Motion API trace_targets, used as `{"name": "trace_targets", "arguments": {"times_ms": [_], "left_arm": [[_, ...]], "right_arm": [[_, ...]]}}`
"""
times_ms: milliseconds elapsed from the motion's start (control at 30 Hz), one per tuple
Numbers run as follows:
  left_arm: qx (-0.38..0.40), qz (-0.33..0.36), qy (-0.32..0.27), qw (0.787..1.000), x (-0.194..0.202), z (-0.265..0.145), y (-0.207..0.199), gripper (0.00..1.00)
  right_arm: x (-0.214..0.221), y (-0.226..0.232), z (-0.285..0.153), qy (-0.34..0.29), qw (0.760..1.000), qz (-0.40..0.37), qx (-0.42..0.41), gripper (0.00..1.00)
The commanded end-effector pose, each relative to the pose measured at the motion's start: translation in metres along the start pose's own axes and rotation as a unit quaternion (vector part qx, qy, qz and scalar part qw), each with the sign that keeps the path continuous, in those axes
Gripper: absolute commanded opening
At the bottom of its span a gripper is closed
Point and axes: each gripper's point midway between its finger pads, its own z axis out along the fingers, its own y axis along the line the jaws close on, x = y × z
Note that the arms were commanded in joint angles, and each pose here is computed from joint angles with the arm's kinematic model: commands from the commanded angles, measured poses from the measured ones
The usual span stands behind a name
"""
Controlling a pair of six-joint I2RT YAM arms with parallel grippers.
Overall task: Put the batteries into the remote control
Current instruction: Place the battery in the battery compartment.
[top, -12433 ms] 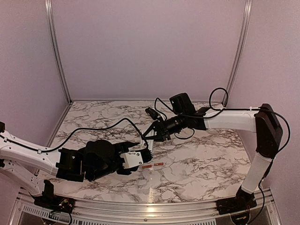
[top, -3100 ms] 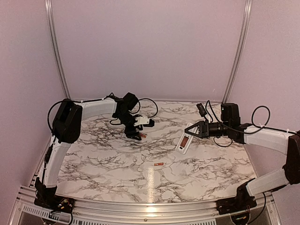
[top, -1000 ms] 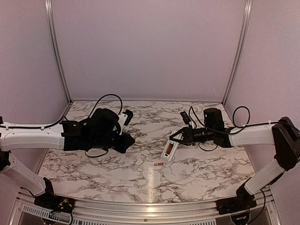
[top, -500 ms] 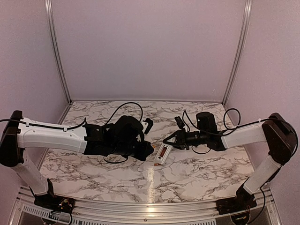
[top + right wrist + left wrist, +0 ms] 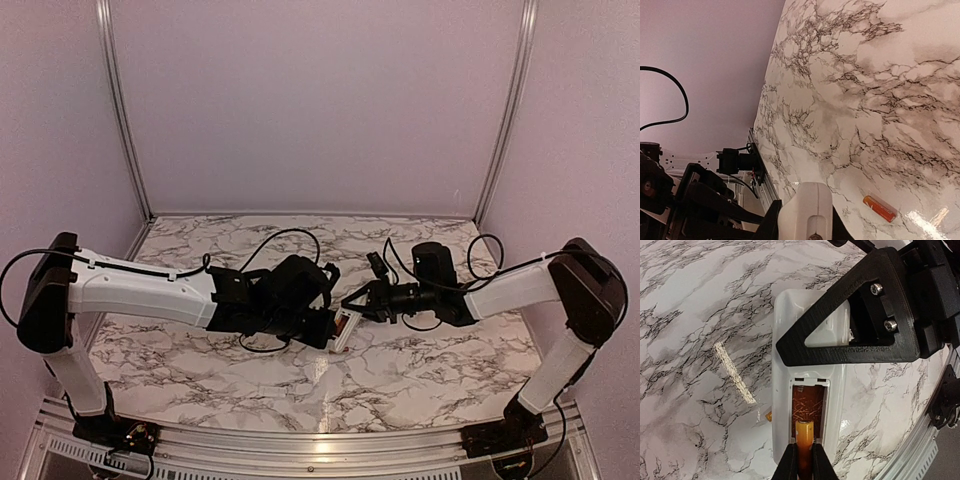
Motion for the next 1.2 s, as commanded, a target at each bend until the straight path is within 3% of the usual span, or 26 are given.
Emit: {"name": "trace_targets", "arguments": {"times_ms": [0, 600, 1167], "left_arm": [[-0.022, 0.004, 0.013, 1.0, 0.004, 0.005, 0.003, 0.0], [-0.078, 0.012, 0.041, 0.996, 0.012, 0.023, 0.018, 0.0], [-0.129, 0.03, 0.055, 0.99, 0.015, 0.029, 0.029, 0.19]], "right_arm": [[-0.003, 0.007, 0.006, -0.002, 1.0, 0.002, -0.017, 0.0], [0.001, 0.011, 0.01, 0.004, 0.999, 0.014, -0.029, 0.0], [0.006, 0.013, 0.011, 0.011, 0.998, 0.042, -0.054, 0.0]]}}
